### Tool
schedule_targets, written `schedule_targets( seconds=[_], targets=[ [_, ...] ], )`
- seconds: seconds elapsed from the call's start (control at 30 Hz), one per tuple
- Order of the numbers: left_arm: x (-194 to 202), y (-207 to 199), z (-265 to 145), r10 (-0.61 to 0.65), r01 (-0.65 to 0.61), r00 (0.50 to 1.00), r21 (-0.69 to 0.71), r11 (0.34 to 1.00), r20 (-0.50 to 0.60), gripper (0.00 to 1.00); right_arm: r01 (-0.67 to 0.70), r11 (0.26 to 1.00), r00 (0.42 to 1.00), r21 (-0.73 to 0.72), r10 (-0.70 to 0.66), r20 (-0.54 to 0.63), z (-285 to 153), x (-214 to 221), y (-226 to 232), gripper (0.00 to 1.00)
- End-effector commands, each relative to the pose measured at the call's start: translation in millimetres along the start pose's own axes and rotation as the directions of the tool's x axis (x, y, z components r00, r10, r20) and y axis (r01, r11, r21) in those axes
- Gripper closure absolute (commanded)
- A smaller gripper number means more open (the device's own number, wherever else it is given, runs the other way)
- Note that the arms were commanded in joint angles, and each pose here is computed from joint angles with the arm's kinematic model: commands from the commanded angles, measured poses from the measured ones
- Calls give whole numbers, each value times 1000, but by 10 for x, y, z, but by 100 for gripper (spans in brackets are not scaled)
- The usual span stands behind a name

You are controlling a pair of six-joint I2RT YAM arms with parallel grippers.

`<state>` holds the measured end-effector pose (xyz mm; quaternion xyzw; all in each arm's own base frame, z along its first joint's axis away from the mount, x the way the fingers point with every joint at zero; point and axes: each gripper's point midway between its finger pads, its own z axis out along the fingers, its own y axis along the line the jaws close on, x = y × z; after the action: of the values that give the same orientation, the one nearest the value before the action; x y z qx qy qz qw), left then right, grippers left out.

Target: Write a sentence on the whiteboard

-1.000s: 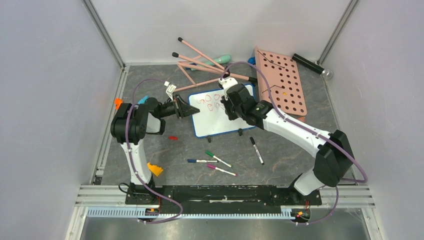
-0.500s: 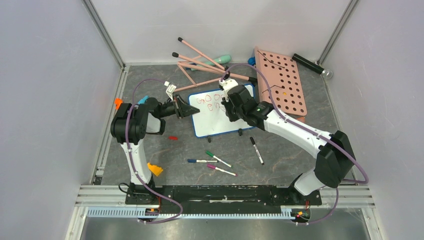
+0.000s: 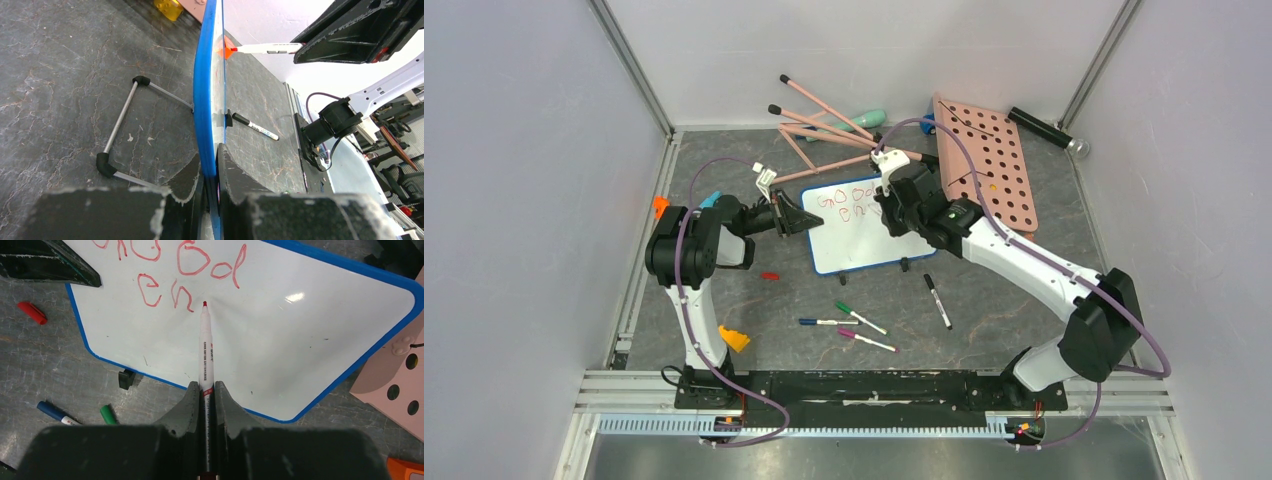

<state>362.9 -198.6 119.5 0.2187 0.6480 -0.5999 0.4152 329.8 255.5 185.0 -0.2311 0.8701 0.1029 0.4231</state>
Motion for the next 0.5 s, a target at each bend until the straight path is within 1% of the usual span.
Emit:
schedule_targets(
  seconds=[0.0,0.2,0.47],
  targets=[
    [-107,82,-25,147,-147,988,-12,989,35,98,-2,1000,997,-6,3,71,-64,-308,-9,100],
    [-106,83,-30,147,-147,988,-13,989,35,98,2,1000,999,-2,-2,51,6,-267,-11,100],
    [-105,84,-30,147,-147,988,-13,989,35,98,7,1000,1000,-1,-7,21,49,-104,-16,100]
  ],
)
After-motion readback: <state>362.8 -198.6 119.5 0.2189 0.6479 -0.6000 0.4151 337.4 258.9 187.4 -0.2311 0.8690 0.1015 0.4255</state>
